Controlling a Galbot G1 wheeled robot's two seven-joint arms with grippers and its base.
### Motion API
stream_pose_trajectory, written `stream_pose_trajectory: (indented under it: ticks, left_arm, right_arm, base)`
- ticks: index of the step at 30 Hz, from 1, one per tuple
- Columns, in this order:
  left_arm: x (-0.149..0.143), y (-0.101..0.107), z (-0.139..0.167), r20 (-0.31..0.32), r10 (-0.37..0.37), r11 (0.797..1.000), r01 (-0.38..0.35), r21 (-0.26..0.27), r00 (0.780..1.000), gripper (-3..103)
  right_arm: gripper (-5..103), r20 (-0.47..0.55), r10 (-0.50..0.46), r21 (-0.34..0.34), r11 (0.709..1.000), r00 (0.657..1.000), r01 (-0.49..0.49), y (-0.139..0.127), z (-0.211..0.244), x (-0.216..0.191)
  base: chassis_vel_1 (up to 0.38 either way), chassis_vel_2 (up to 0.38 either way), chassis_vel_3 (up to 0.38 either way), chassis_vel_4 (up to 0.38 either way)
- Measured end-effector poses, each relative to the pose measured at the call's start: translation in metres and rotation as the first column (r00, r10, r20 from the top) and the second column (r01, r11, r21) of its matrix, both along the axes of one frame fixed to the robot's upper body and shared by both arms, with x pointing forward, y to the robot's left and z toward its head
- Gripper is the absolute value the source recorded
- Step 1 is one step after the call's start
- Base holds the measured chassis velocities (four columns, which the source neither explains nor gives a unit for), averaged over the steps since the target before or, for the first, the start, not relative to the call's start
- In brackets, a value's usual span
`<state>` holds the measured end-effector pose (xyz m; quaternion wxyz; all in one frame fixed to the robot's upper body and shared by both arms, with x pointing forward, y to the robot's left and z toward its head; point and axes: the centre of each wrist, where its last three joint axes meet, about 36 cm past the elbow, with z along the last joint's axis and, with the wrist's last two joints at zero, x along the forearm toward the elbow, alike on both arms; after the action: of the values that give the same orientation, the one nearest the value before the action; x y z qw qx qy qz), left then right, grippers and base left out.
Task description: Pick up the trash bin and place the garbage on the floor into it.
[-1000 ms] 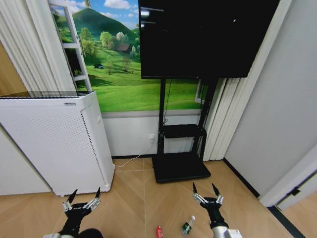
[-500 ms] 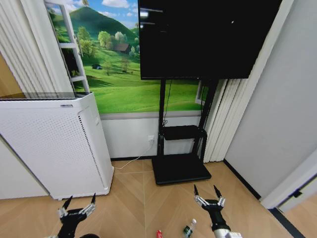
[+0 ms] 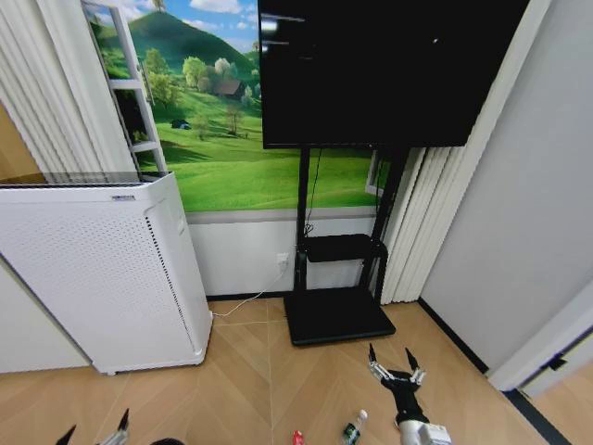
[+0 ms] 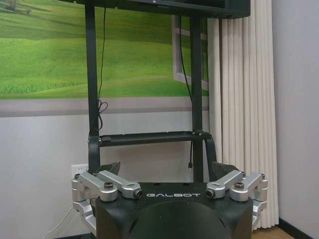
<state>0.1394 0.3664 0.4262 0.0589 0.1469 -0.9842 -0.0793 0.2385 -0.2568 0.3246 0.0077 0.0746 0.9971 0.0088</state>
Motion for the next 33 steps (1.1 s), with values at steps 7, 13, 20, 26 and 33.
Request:
stream_pose_trajectory:
  ticks: [7,13,20,26,33]
  left_arm:
    - [0.023,-0.015,0.01,0.091,-0.067,0.998,0.065,0.023,0.994,100]
    - [0.024,-0.019,0.006,0.084,-0.085,0.996,0.083,0.022,0.993,100]
    - [0.028,-0.026,0.002,0.081,-0.111,0.994,0.111,0.003,0.991,100]
    - [0.034,-0.031,0.002,0.08,-0.128,0.992,0.129,-0.007,0.988,100]
    - [0.037,-0.034,0.002,0.082,-0.134,0.991,0.135,-0.011,0.988,100]
  right_arm:
    - [100,0.009,0.004,0.005,1.0,1.0,-0.004,0.003,-0.001,-0.002]
    - [100,0.015,0.01,0.0,1.0,1.0,-0.01,0.002,-0.002,-0.003]
    - [100,0.027,0.079,-0.008,0.997,0.996,-0.079,0.012,-0.006,-0.011]
    - [100,0.029,0.101,0.001,0.995,0.994,-0.101,0.022,-0.008,-0.017]
    - [100,0.03,0.11,-0.007,0.994,0.994,-0.109,0.021,-0.008,-0.018]
  base:
    - [0.0,0.0,0.0,0.0]
    - [0.0,0.0,0.0,0.0]
    - [0.0,0.0,0.0,0.0]
    - [0.0,0.0,0.0,0.0]
    - [0.0,0.0,0.0,0.0]
